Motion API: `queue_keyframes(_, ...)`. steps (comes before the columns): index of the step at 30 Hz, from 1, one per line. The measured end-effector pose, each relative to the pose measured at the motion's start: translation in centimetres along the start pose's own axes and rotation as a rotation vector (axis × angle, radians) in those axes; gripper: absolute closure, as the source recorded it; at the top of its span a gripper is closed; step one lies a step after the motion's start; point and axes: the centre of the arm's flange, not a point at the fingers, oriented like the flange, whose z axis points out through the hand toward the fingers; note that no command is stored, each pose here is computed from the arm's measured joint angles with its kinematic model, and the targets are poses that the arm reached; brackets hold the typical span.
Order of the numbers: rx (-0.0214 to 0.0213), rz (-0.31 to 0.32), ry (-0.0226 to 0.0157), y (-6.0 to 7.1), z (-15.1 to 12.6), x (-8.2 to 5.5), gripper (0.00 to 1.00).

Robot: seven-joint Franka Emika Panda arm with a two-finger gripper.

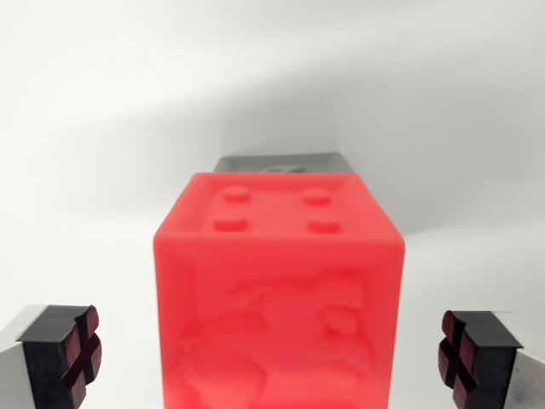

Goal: Destack cube

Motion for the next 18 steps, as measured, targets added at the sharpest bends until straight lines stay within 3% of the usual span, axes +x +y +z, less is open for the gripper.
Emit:
queue_keyframes(17, 0.0011, 0.0, 0.0006, 0.0, 2.8, 0.0, 0.0)
queue_keyframes(18, 0.0011, 0.0, 0.0007, 0.0, 2.8, 0.0, 1.0)
